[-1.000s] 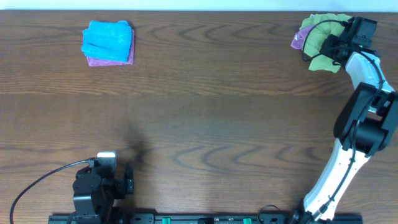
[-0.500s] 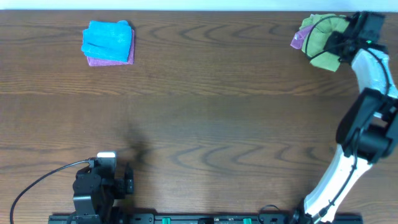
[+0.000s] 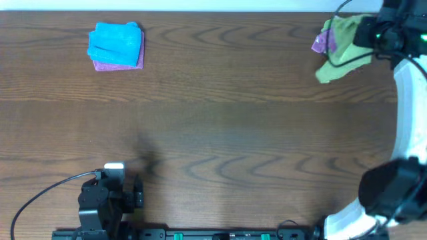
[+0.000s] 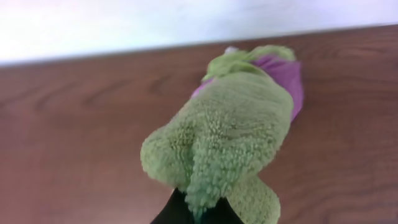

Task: Fold the cloth
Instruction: 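Lift the green cloth and drop it at table center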

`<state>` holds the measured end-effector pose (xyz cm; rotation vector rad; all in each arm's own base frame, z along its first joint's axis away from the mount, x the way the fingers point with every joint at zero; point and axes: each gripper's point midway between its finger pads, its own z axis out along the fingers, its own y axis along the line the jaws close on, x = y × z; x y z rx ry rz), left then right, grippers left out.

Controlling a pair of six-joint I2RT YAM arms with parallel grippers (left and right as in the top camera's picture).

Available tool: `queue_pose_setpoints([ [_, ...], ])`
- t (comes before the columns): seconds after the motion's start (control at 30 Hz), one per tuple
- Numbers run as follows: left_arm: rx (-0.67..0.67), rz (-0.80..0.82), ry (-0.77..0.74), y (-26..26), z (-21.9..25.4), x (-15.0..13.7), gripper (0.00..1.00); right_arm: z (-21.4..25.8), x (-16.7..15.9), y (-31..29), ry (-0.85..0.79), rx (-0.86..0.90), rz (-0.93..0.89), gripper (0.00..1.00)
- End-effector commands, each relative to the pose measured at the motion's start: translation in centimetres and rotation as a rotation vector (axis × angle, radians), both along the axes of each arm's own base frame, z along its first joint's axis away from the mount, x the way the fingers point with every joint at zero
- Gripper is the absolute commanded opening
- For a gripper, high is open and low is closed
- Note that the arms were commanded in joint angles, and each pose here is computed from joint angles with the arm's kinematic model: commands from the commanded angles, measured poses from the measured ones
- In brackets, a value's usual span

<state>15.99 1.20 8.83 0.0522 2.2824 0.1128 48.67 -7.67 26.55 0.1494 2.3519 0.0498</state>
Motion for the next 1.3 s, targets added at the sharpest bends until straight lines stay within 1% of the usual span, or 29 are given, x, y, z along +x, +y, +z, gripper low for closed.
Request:
queue_pose_setpoints([
  [0.0,0.024,-0.002,0.004,0.2,-0.2,-0.1,0.95,3.4,-2.9,3.9,-0.019,-0.022,0.105,0.01],
  [0.23,0.024,-0.002,0.004,0.2,-0.2,-0.1,0.95,1.6,-10.2,12.2,0.209,-0.005,0.352,0.01],
  [0.33,0.024,-0.002,0.004,0.2,-0.2,-0.1,0.95,1.2,-12.6,15.6,0.268,0.009,0.477,0.01],
  [0.57,0.024,-0.002,0.004,0.2,-0.2,-0.1,0.95,1.0,-18.5,23.2,0.354,-0.011,0.752,0.01],
  [0.63,0.024,-0.002,0.004,0.2,-0.2,-0.1,0.95,1.0,-20.7,26.2,0.372,-0.024,0.851,0.01],
  [0.77,0.024,-0.002,0.004,0.2,-0.2,-0.1,0.95,1.3,-23.4,30.8,0.351,-0.028,0.979,0.01],
  [0.87,0.025,-0.002,0.004,0.2,-0.2,-0.1,0.95,2.0,-23.9,34.1,0.278,-0.015,1.043,0.01],
  [0.93,0.024,-0.002,0.004,0.2,-0.2,-0.1,0.95,2.3,-23.3,35.9,0.222,-0.004,1.067,0.01],
  [1.03,0.024,-0.002,0.004,0.2,-0.2,-0.1,0.95,1.5,-21.1,37.8,0.184,0.014,1.062,0.01],
  [1.17,0.042,0.018,-0.009,0.7,0.1,0.1,0.95,-1.2,-18.0,40.6,0.180,0.056,1.076,0.01],
  [1.27,0.053,0.030,-0.010,1.0,0.2,0.1,0.95,-3.0,-16.5,43.4,0.173,0.158,1.136,0.01],
])
